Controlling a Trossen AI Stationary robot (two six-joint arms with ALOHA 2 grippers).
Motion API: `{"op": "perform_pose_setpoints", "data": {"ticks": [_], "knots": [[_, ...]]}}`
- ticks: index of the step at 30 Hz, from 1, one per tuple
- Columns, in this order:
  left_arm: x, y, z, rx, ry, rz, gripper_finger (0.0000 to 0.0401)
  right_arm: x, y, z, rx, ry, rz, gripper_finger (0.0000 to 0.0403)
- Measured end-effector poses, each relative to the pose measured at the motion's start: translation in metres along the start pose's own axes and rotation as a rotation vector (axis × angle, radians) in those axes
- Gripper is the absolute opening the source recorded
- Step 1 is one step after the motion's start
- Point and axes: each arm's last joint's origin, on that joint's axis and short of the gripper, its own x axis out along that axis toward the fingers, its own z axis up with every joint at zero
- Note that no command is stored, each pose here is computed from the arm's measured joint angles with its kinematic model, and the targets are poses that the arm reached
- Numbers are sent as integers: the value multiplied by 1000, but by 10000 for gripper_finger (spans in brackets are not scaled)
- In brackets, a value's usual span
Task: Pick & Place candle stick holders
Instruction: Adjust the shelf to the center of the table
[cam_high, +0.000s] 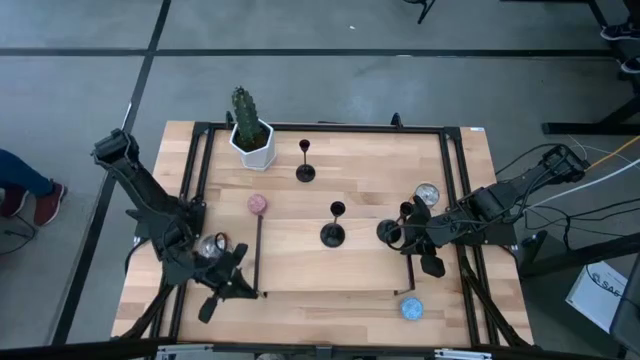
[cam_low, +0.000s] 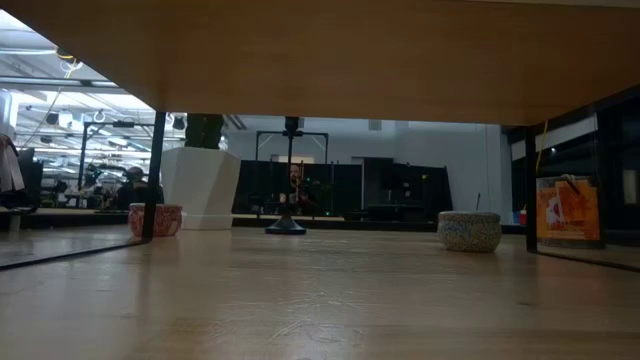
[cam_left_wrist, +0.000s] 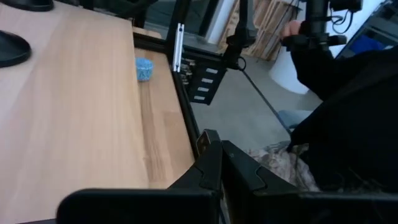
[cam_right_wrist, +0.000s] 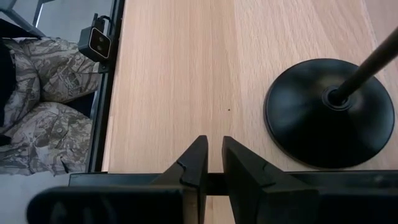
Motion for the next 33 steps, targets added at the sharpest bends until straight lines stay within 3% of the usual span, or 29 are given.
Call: {"op": "perform_pose_setpoints", "data": {"ticks": [12, 26, 29, 33], "knots": [[30, -17, -31, -26, 94, 64, 2, 0, 0, 0, 2, 1, 4, 54], [26, -5, -46, 63, 123, 290, 2, 0, 1, 0, 2, 3, 16, 54], [27, -2, -45, 66, 125, 306, 2, -7, 4, 3, 2, -2, 82, 54], [28, 0, -44, 64, 127, 312, 2, -32, 25, 16, -22, -110, 282, 54]]}}
